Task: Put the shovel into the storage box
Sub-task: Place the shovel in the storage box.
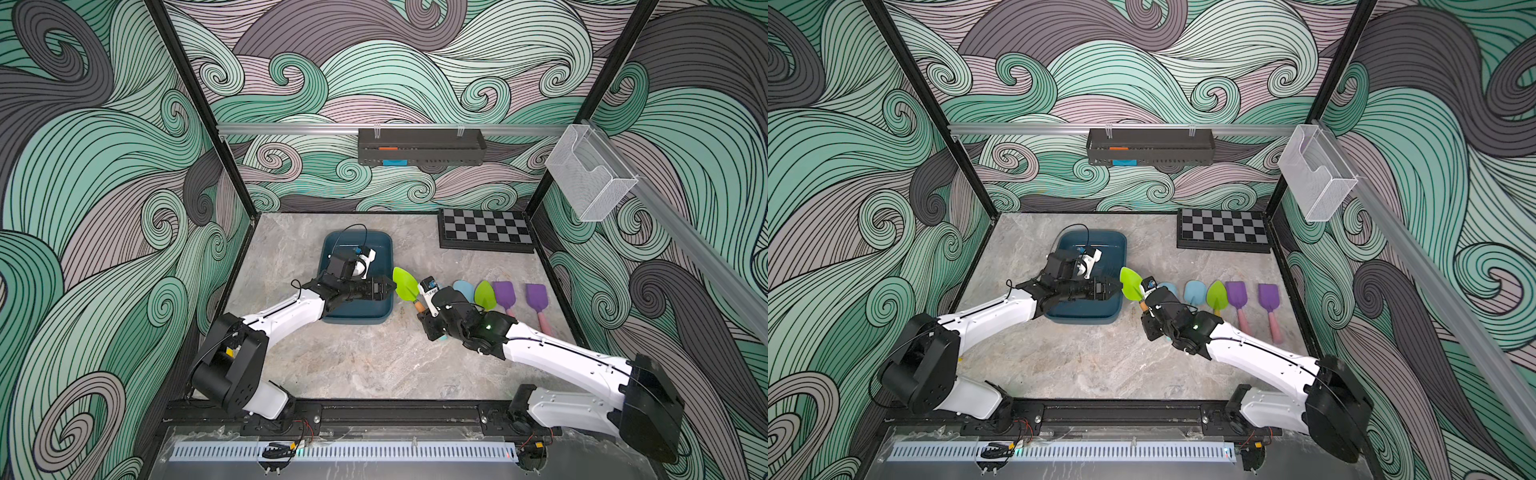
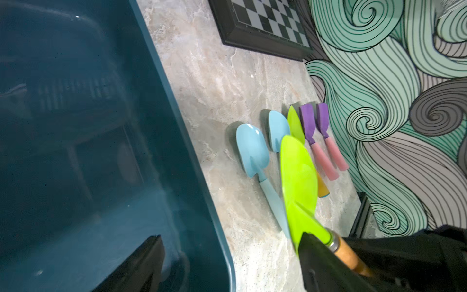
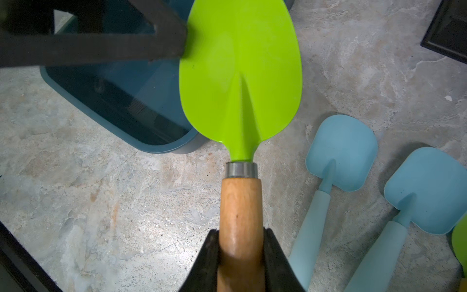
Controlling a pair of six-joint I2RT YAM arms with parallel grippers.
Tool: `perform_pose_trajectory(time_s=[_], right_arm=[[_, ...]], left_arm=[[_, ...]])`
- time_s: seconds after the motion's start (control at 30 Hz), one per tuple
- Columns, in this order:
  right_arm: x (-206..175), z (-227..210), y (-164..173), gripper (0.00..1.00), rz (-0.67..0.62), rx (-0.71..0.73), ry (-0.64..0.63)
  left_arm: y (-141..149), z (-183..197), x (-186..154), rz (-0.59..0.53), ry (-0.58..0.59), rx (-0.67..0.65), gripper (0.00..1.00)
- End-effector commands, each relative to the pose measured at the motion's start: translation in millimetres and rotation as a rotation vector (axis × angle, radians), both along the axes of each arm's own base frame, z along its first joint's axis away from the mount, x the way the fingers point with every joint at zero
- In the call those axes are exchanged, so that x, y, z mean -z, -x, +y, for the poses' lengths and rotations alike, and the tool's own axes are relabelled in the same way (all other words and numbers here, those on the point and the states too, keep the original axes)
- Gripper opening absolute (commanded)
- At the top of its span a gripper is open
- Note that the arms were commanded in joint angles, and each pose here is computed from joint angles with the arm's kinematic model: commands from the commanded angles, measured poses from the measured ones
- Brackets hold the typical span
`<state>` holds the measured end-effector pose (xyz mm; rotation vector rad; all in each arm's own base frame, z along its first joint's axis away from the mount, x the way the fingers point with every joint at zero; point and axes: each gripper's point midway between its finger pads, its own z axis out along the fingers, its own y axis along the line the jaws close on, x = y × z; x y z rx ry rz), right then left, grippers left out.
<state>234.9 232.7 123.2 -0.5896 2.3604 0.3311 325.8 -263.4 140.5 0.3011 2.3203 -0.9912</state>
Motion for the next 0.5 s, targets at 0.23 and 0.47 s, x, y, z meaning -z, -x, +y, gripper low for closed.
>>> perform_pose_trajectory(time_s=[0.23,0.47], right_arm=[[-19,21,0,0.0,-0.052,-0.051,-0.049],[-22,27,-4,0.0,-0.064,-0.05,-0.062]], left_arm=[[1,-21,-21,-0.036,0.075,0.035,0.62],[1,-33,-21,-0.003,0.126,0.063,0.18]])
